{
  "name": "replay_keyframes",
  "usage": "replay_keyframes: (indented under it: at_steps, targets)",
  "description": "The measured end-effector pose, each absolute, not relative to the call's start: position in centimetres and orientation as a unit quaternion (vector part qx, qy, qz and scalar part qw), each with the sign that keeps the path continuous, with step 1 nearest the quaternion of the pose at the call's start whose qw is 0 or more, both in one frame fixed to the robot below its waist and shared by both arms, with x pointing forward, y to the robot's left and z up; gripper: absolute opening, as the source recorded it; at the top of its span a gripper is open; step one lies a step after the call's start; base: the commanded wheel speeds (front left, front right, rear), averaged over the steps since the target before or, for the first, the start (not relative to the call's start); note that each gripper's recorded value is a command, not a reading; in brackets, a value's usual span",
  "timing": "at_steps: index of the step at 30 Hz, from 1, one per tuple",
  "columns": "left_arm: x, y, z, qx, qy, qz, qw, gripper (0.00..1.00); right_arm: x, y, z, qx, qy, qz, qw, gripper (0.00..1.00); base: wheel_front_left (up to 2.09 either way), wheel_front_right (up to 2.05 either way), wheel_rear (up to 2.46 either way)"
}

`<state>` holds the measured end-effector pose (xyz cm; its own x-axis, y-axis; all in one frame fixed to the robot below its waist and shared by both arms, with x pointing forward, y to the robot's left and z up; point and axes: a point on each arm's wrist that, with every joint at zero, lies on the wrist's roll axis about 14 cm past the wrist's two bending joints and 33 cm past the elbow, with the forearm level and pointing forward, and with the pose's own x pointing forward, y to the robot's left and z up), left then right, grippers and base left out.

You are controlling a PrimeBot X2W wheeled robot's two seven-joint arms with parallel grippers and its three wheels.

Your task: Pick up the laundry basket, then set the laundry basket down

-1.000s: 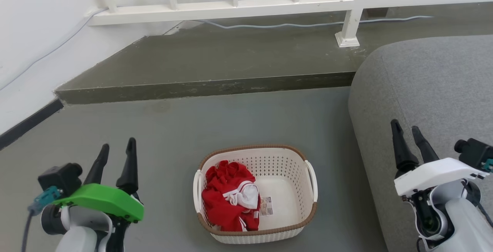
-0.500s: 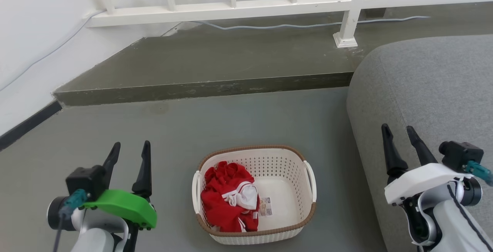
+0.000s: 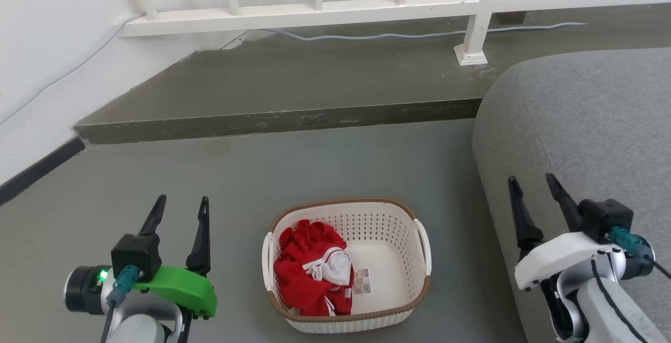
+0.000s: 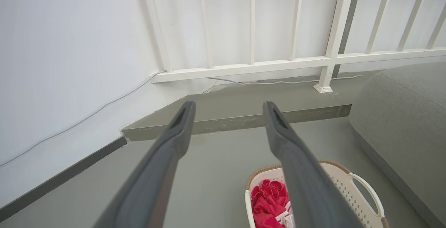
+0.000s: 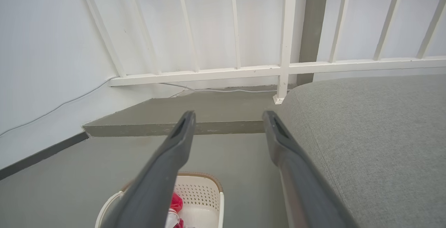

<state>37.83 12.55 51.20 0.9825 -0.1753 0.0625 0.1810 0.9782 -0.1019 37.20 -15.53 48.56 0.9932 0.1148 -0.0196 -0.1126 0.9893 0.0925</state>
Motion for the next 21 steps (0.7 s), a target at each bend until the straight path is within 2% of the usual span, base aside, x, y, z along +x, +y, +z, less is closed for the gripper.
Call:
replay_keyframes:
  at_steps: [21]
  targets:
    - [38.1, 12.8, 50.6, -0.030, -0.021, -0.087, 0.996, 1.00, 37.6, -15.1, 48.7, 0.031, 0.006, 0.063, 0.998, 1.00, 0.00, 0.00, 0.00]
